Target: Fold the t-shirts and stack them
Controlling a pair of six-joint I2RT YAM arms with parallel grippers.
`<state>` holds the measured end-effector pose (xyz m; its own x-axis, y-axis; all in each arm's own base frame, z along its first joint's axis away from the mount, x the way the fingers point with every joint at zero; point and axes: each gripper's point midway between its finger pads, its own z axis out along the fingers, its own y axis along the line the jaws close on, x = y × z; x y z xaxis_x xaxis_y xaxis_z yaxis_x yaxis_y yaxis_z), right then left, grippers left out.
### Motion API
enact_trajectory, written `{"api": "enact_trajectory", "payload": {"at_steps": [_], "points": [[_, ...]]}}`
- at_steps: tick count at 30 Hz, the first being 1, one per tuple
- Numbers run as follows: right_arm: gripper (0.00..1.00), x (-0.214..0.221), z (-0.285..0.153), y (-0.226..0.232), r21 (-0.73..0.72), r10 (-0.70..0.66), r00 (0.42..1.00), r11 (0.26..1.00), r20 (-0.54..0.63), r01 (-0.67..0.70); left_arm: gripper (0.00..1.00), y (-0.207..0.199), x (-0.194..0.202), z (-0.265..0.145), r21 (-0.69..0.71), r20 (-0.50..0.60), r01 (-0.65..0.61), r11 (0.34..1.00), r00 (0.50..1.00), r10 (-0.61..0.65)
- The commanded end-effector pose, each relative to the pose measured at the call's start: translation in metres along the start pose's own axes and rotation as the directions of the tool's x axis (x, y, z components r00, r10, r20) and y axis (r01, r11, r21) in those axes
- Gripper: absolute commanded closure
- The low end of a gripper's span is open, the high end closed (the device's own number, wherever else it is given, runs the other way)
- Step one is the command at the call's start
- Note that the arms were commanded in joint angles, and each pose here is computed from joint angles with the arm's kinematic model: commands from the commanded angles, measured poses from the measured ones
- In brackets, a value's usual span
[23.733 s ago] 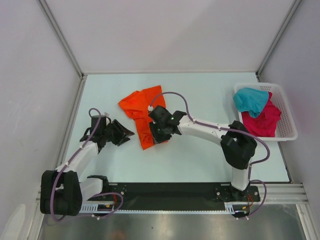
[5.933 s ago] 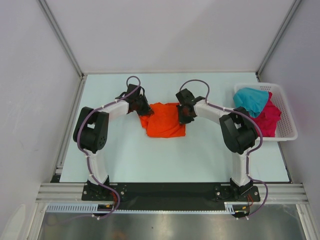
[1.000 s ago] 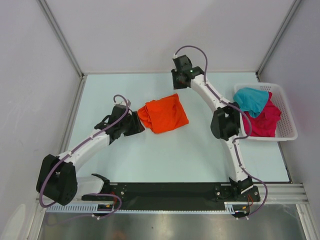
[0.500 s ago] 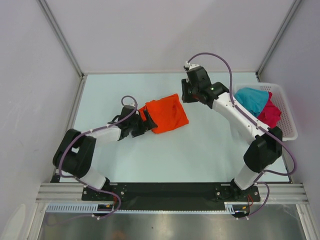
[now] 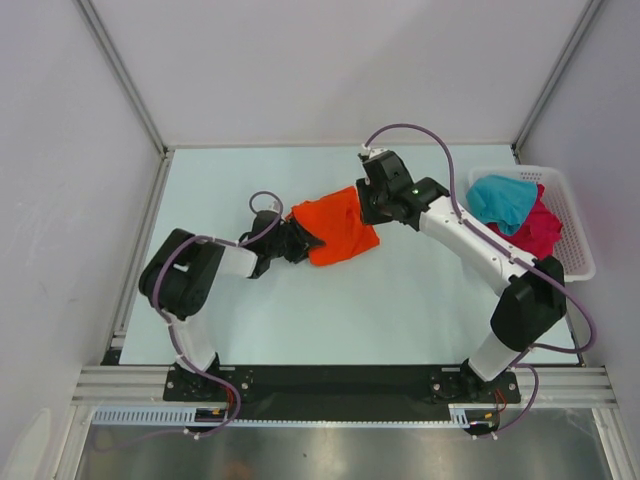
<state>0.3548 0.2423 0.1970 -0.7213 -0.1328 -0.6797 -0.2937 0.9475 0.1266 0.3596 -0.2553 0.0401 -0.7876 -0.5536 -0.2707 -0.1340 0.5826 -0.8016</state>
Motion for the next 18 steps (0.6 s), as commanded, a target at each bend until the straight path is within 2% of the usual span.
{"api": "enact_trajectory", "payload": {"at_steps": [1,2,5,11,14,16,18], "points": [[0.7,-0.016,-0.023,-0.002,0.01,0.012,0.998,1.0,0.058,-0.013,0.97,-0.004,0.01,0.019,0.043,-0.065,0.084,0.996,0.995,-0.081],[0.7,-0.017,-0.025,-0.002,0.012,0.013,0.998,1.0,0.061,-0.013,1.0,0.001,0.01,0.023,0.027,-0.071,0.099,0.995,0.993,-0.097],[0.7,-0.018,-0.035,-0.005,0.019,0.01,0.998,1.0,0.066,-0.012,1.0,0.008,-0.004,0.024,0.002,-0.05,0.138,0.99,0.989,-0.138],[0.7,-0.023,-0.062,-0.003,-0.007,0.023,0.994,1.0,0.103,-0.023,1.0,0.043,-0.071,0.0,-0.106,0.071,0.2,0.974,0.979,-0.193],[0.7,-0.023,-0.068,0.005,-0.029,0.023,0.994,0.999,0.111,-0.019,1.0,0.069,-0.118,-0.031,-0.156,0.175,0.254,0.954,0.958,-0.227],[0.7,-0.021,-0.07,0.009,-0.036,0.021,0.994,0.999,0.109,-0.017,1.0,0.081,-0.134,-0.051,-0.179,0.218,0.284,0.942,0.945,-0.243],[0.7,-0.016,-0.07,0.012,-0.041,0.015,0.995,0.999,0.1,-0.011,1.0,0.101,-0.163,-0.082,-0.186,0.302,0.338,0.923,0.913,-0.274]]}}
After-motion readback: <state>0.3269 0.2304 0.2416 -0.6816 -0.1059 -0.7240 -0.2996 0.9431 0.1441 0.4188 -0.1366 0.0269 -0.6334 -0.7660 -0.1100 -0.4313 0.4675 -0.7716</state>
